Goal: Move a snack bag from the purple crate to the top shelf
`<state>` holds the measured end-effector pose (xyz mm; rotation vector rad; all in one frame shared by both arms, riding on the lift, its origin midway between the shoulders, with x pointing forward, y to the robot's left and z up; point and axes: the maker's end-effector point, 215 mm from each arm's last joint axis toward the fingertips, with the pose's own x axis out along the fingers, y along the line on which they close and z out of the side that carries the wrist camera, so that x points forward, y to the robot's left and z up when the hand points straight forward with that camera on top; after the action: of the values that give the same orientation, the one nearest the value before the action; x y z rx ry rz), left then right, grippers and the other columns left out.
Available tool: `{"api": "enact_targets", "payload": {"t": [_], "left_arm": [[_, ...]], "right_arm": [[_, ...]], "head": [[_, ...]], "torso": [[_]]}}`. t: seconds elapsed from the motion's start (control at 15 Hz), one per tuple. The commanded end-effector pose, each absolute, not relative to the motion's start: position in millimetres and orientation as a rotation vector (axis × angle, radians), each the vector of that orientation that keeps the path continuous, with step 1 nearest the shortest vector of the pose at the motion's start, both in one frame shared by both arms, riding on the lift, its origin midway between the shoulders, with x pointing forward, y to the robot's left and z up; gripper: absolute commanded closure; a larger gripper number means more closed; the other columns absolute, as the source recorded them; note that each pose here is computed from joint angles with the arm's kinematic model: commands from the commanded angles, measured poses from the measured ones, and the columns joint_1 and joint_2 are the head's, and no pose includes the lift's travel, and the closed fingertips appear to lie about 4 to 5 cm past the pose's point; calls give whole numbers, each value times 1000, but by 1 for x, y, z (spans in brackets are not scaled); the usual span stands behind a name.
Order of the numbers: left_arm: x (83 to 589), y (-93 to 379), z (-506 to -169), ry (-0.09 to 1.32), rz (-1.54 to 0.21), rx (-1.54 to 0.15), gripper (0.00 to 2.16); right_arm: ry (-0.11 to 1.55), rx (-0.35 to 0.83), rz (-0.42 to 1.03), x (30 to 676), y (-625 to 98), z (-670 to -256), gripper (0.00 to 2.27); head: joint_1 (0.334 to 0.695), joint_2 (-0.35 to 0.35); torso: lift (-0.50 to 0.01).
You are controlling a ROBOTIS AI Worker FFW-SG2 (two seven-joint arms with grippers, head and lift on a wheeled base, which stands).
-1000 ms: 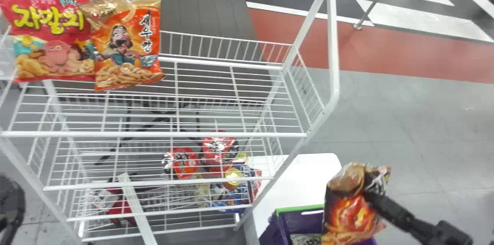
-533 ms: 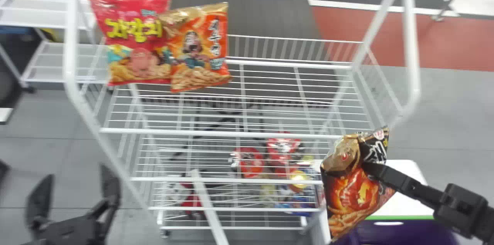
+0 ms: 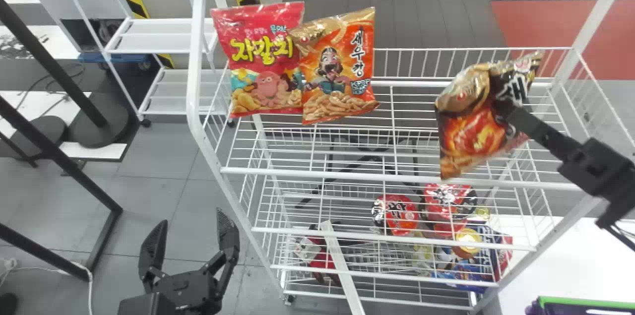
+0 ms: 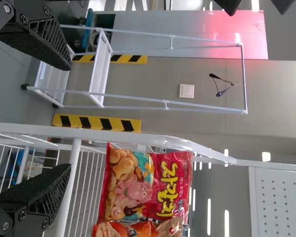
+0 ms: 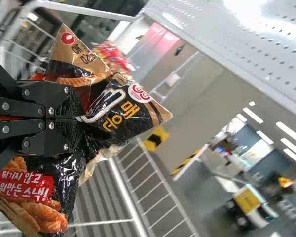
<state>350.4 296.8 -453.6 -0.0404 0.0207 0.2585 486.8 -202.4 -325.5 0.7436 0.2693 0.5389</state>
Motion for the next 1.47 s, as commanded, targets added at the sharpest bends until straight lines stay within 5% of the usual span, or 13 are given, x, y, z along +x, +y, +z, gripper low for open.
{"api": "enact_targets", "payload": {"t": [0.0, 0.33, 0.87, 1.4], "left_arm": [[351, 299, -454, 22, 263, -41, 124], [357, 298, -457, 27, 254, -39, 124], [362, 292, -460, 29, 235, -42, 124], [361, 296, -456, 17, 236, -39, 124]], "right_arm": [[197, 800, 545, 524, -186, -337, 2260], [11, 1071, 574, 576, -179, -360, 2202], [-4, 1149, 562, 605, -164, -381, 2199], [-4, 1058, 522, 628, -156, -383, 2067]], "head": [[695, 125], [695, 160], [695, 132], [695, 144]], "torso": [[7], [7], [7], [7]]}}
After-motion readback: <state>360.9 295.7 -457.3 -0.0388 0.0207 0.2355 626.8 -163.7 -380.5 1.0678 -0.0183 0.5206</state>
